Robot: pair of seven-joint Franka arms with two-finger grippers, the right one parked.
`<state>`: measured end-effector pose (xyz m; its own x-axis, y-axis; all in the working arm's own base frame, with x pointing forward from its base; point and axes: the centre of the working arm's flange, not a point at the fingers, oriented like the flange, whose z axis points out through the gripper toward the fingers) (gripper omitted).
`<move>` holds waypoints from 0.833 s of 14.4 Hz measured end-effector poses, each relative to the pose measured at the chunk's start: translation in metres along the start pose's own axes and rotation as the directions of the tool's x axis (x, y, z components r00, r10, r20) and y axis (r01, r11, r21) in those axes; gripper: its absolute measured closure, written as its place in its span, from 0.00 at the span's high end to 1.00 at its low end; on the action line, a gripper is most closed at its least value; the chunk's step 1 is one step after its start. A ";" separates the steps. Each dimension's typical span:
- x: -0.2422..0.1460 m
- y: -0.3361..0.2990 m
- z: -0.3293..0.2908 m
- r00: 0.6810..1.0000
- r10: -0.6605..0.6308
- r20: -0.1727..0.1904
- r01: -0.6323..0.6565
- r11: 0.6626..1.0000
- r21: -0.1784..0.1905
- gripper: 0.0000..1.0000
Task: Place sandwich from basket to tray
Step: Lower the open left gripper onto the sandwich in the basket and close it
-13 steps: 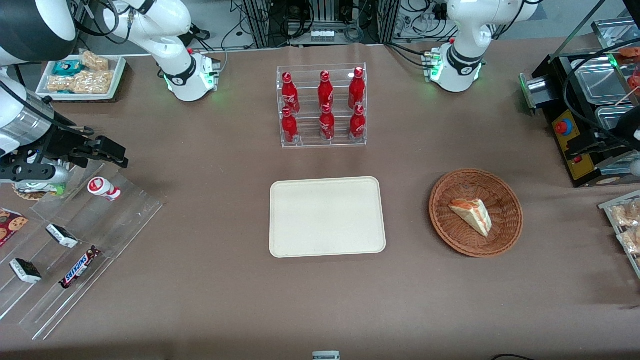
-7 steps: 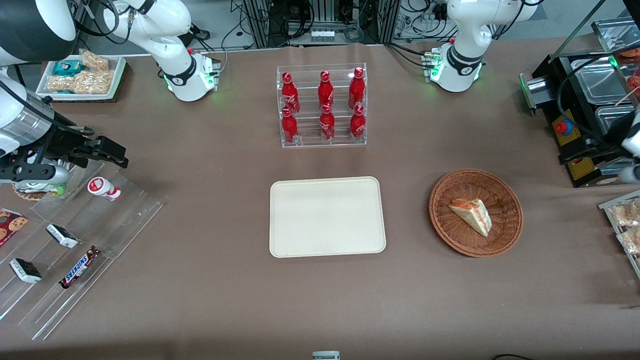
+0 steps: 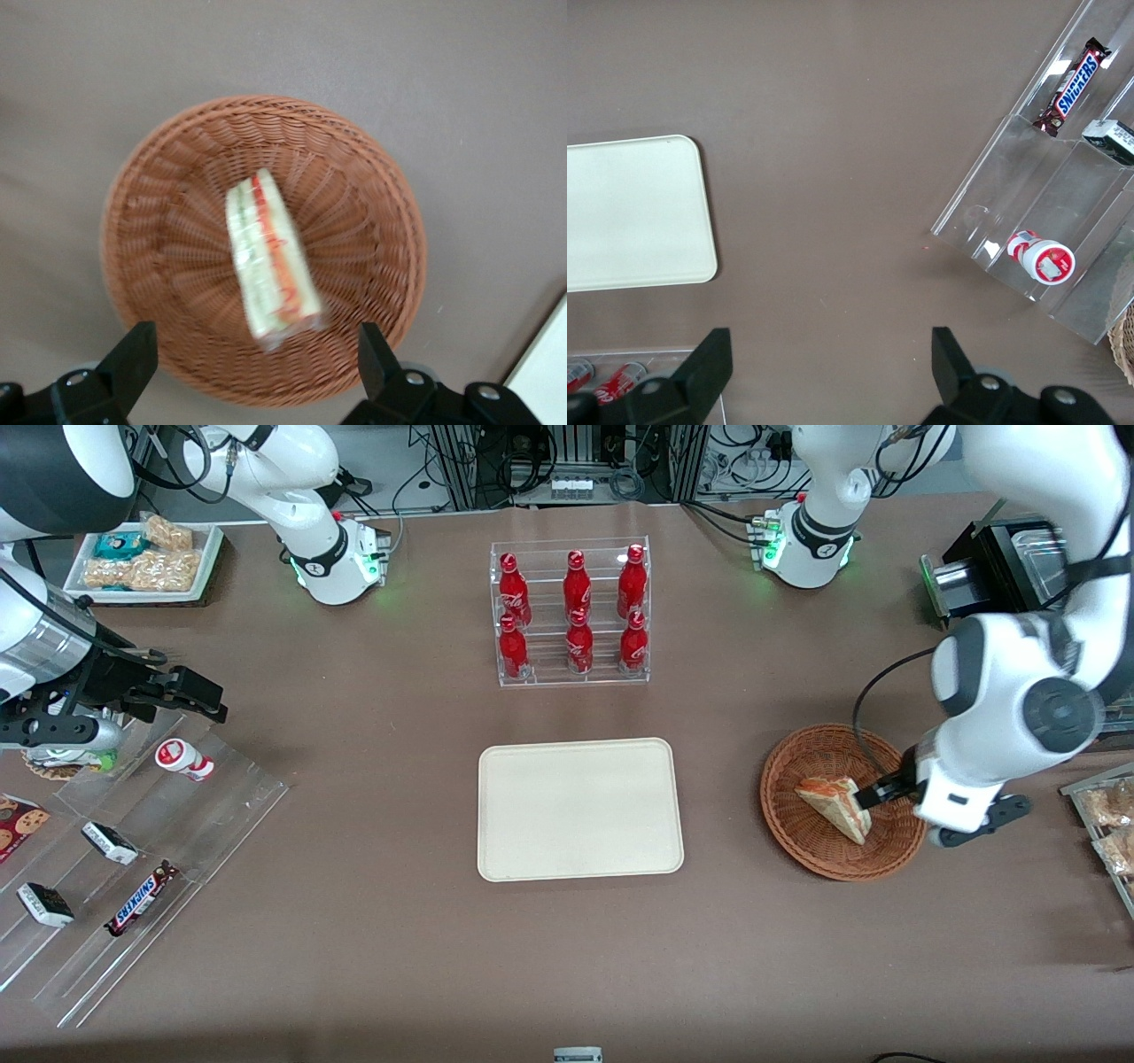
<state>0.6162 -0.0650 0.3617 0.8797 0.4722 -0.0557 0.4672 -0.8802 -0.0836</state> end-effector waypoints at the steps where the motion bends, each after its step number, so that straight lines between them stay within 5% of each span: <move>1: 0.000 0.004 0.009 0.999 -0.049 -0.008 0.049 0.999 -0.004 1.00; 9: -0.012 -0.007 0.089 0.988 -0.148 0.046 0.147 0.989 0.026 1.00; 12: -0.011 -0.004 0.108 0.985 -0.165 0.047 0.164 0.986 0.024 0.68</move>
<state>0.5946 -0.0613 0.2549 0.7853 0.6129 -0.0874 0.6031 -0.7893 -0.1154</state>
